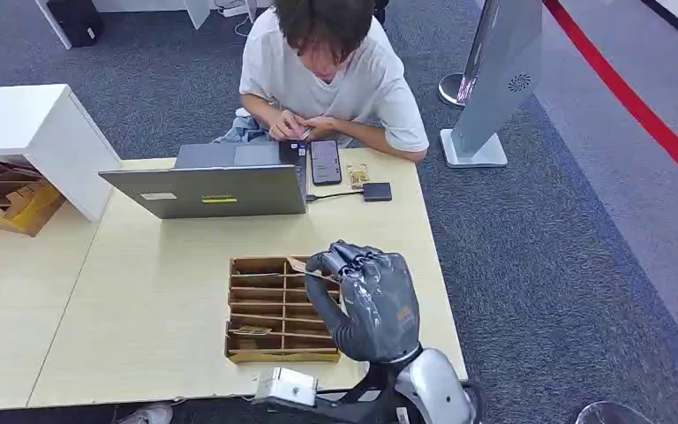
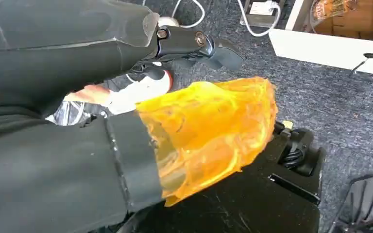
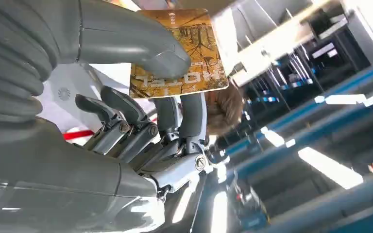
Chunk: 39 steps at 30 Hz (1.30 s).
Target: Pass the card to the sensor for recognition and then transmit it.
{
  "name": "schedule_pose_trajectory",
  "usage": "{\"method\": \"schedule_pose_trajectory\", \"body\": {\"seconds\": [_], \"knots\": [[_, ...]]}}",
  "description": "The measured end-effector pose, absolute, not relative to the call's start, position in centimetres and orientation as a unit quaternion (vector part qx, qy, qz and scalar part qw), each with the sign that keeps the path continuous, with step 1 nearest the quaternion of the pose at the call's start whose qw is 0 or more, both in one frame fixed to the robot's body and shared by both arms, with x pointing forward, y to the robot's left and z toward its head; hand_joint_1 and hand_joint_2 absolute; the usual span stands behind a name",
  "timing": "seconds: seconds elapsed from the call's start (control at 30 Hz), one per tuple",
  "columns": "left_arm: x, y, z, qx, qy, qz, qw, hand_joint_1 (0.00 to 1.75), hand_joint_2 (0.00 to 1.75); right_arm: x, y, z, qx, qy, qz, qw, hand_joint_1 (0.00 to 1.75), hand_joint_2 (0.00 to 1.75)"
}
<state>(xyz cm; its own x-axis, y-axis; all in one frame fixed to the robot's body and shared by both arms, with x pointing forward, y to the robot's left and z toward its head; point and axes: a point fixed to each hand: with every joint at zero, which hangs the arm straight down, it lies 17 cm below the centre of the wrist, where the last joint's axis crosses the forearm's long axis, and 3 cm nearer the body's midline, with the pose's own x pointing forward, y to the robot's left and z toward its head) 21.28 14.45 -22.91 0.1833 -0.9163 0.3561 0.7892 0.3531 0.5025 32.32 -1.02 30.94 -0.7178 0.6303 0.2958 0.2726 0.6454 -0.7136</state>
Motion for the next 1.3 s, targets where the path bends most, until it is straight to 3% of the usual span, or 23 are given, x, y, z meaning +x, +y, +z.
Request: {"method": "schedule_pose_trajectory", "body": {"seconds": [0.33, 1.3], "knots": [[21.3, 14.5, -22.8, 0.101, -0.317, -0.546, 0.769, 0.0, 0.0, 31.4, -4.2, 35.2, -0.263, -0.887, 0.277, 0.259, 1.75, 1.75], [21.1, 14.2, -22.8, 0.098, -0.321, -0.552, 0.763, 0.0, 0.0, 35.5, -9.8, 33.9, -0.342, -0.847, 0.268, 0.307, 1.75, 1.75]]}}
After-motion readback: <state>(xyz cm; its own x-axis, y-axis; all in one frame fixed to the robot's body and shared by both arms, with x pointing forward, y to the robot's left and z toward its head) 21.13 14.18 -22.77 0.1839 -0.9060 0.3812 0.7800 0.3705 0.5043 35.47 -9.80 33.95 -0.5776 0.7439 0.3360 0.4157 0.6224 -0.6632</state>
